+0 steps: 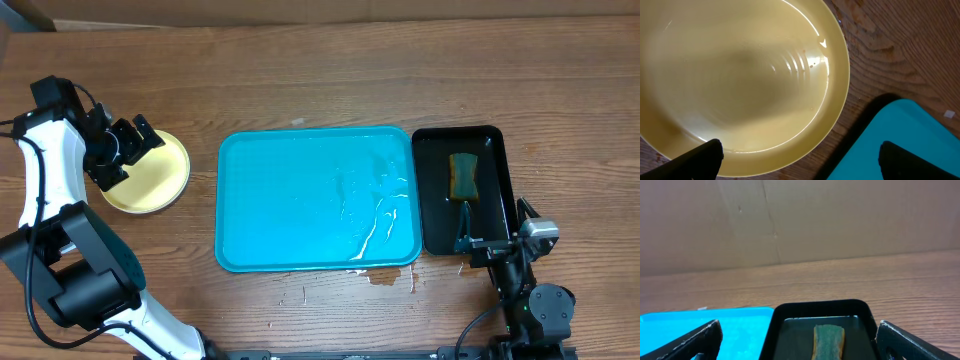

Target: Clean dirty plates on tray and stack at the side

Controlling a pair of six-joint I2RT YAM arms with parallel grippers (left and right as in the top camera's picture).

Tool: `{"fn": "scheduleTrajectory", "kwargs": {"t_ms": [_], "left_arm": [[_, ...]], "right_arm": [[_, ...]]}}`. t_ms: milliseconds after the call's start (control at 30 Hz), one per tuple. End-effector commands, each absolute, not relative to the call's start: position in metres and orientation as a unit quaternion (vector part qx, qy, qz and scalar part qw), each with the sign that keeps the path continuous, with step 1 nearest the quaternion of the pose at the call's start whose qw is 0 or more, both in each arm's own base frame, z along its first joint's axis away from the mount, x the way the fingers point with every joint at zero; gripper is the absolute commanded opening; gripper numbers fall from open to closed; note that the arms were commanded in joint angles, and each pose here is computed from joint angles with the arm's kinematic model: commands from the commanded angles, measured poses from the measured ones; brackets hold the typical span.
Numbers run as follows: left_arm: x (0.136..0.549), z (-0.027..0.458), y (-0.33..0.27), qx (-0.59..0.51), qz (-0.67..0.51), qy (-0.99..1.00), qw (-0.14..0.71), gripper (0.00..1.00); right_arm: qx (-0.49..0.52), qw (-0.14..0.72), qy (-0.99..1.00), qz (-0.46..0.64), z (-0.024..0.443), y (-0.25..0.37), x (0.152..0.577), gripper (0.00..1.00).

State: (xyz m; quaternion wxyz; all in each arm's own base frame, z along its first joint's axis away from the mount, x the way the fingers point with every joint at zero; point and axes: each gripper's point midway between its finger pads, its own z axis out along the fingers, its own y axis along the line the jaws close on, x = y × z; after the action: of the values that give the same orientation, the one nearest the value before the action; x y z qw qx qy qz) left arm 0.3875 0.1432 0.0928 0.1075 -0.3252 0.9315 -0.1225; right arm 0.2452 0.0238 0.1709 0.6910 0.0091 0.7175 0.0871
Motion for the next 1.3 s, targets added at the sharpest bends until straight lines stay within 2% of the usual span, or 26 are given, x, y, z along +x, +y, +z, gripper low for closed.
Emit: {"fn": "scheduleTrajectory", "kwargs": {"t_ms": [0, 200, 1267], "left_arm": [[0.388, 0.0926, 0.1417, -0.316, -0.127, 0.934, 0.109, 1.0], [0.388, 0.0926, 0.1417, -0.316, -0.127, 0.934, 0.109, 1.0], [0.388, 0.0926, 0.1417, -0.316, -0.127, 0.934, 0.109, 1.0]], "right_arm": [[-0.005, 0.695, 0.716, 0.064, 0.1693, 0.0212, 0.2456, 1.0], [-0.037, 0.697, 0.715, 0.037, 0.1694, 0.0225, 0.2454, 1.0], [-0.037, 0.698, 0.715, 0.038, 0.1696, 0.0225, 0.2454, 1.0]]}}
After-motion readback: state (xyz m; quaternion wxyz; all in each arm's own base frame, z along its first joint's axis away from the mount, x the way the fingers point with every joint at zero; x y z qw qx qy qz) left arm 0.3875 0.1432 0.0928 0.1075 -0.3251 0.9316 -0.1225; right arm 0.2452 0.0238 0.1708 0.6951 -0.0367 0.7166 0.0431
